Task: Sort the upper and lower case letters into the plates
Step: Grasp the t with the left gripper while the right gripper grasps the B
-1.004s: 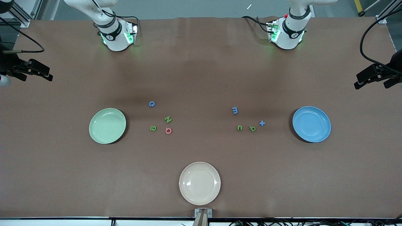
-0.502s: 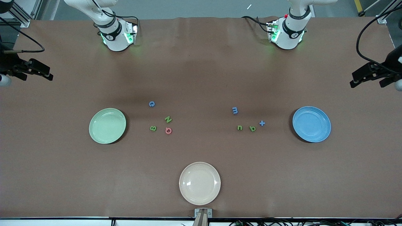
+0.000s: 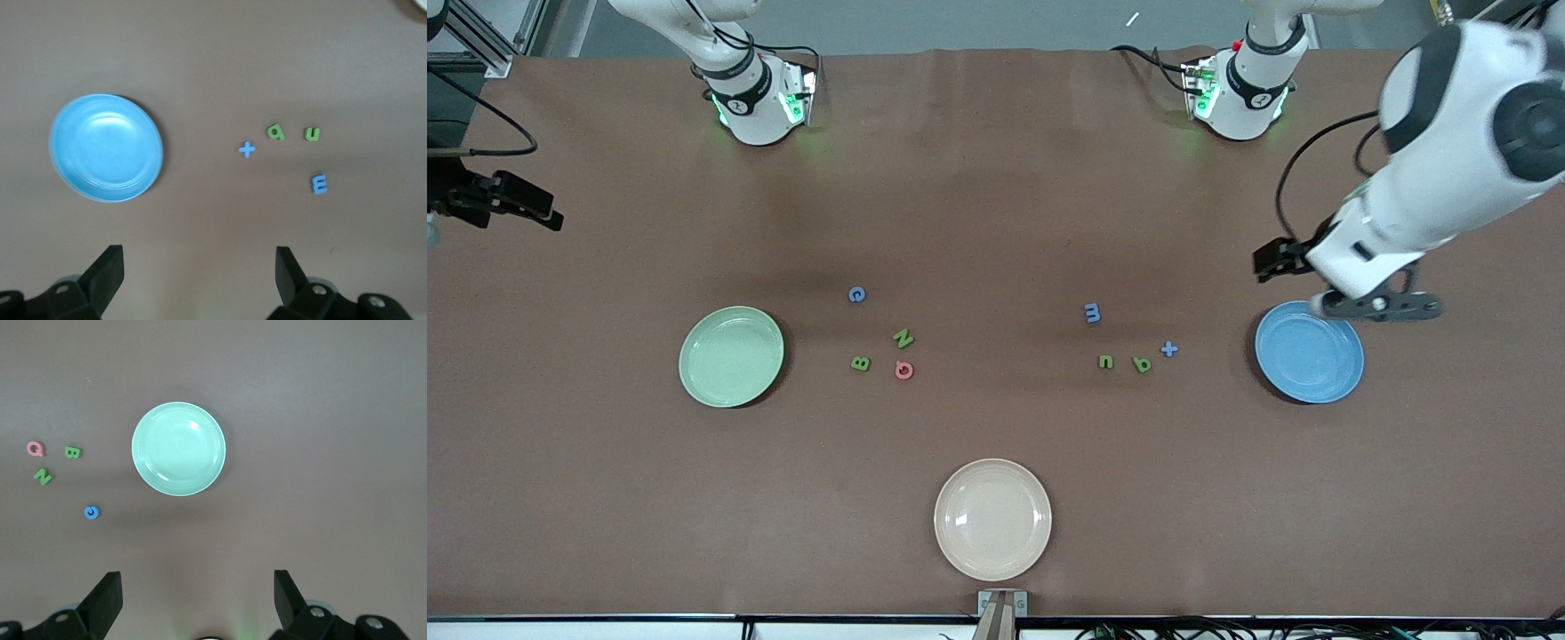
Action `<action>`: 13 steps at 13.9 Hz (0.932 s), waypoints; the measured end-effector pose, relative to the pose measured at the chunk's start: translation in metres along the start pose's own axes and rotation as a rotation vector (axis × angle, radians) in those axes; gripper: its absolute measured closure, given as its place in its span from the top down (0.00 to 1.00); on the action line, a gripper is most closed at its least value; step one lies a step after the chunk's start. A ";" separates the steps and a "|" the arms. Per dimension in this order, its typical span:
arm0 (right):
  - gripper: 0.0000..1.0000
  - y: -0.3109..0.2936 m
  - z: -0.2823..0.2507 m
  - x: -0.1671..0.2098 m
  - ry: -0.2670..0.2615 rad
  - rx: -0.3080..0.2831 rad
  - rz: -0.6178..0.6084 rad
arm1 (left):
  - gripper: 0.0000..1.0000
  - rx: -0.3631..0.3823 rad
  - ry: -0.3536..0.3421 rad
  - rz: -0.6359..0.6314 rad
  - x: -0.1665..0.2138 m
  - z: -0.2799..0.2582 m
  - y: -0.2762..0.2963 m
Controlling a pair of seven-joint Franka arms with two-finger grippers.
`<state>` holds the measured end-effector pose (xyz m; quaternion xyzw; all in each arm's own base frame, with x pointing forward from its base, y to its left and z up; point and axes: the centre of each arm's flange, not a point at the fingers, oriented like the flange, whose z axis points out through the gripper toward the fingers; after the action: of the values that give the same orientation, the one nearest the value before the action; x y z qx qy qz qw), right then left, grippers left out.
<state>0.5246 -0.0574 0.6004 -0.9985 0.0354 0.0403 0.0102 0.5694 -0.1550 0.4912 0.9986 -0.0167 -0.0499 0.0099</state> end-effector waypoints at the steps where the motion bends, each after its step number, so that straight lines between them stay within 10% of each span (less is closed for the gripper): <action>1: 1.00 0.003 0.002 0.003 0.005 0.000 0.006 | 1.00 -0.004 0.008 -0.008 0.000 0.023 0.010; 13: 1.00 -0.015 0.112 0.073 -0.098 -0.008 0.034 | 1.00 0.027 0.006 -0.013 0.017 0.238 0.060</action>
<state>0.5890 -0.0450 0.4833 -0.9946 0.0519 0.0894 0.0072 0.5605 -0.2197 0.2543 0.9988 -0.0110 -0.0468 -0.0038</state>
